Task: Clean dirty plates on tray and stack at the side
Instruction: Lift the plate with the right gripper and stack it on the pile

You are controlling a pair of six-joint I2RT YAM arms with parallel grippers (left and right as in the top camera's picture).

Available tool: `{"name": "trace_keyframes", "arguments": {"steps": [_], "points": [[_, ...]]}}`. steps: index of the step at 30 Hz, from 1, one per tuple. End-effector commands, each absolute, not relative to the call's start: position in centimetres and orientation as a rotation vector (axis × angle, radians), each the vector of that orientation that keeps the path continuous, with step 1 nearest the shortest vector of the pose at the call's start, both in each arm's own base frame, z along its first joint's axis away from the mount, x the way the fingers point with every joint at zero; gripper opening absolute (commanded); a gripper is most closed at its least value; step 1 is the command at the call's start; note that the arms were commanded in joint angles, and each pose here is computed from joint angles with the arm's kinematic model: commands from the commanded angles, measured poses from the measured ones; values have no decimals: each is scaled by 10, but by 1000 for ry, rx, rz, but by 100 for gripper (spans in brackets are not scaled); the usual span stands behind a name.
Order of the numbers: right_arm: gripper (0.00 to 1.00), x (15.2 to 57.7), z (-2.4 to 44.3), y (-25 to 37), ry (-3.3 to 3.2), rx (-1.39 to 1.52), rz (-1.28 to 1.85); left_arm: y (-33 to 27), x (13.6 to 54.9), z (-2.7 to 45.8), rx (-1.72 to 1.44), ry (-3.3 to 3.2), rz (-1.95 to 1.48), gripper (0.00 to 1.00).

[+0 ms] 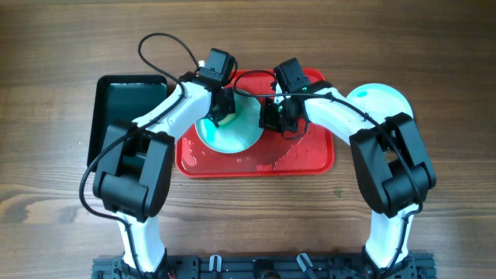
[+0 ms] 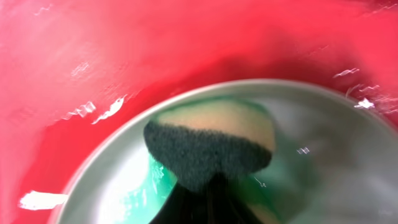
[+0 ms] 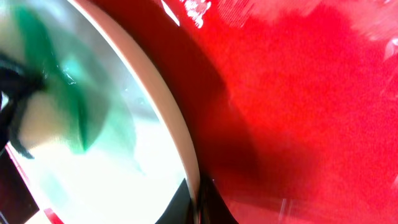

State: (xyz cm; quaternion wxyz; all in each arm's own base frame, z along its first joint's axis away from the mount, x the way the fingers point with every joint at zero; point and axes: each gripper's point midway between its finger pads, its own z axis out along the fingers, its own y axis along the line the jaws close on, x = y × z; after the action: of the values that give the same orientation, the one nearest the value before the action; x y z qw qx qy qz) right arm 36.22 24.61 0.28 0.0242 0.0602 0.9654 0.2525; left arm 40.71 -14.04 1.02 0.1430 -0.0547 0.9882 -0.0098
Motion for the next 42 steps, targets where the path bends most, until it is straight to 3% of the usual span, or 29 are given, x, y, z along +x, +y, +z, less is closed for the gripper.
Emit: {"name": "trace_keyframes", "arguments": {"steps": [1,5,7,10,14,16,18,22,28,35,39,42], "points": [[4,356,-8,245,3021,187,786,-116,363,-12,-158,3034,110,4],[4,355,-7,247,3021,164,802,-215,315,13,339,3114,-880,4],[4,355,-7,247,3021,164,802,-234,324,24,403,3005,-1045,4],[4,355,-7,247,3021,165,802,-233,354,21,423,2893,-944,4],[4,355,-7,247,3019,164,802,-165,423,4,87,2795,-239,4],[4,357,-8,245,3015,167,781,-120,435,6,-127,2728,80,4],[4,363,-10,239,2997,170,721,-88,421,4,-279,2752,250,4],[4,371,4,237,2946,110,699,-81,409,41,-400,2830,215,4],[4,377,47,169,2842,164,171,-81,433,141,-488,2747,-142,4],[5,372,153,94,2389,119,-632,-73,431,124,-520,2783,-127,4],[4,360,207,101,2082,13,-931,-74,429,121,-520,2795,-127,4],[4,351,223,121,1980,-74,-985,-74,430,122,-521,2792,-127,4]]}}
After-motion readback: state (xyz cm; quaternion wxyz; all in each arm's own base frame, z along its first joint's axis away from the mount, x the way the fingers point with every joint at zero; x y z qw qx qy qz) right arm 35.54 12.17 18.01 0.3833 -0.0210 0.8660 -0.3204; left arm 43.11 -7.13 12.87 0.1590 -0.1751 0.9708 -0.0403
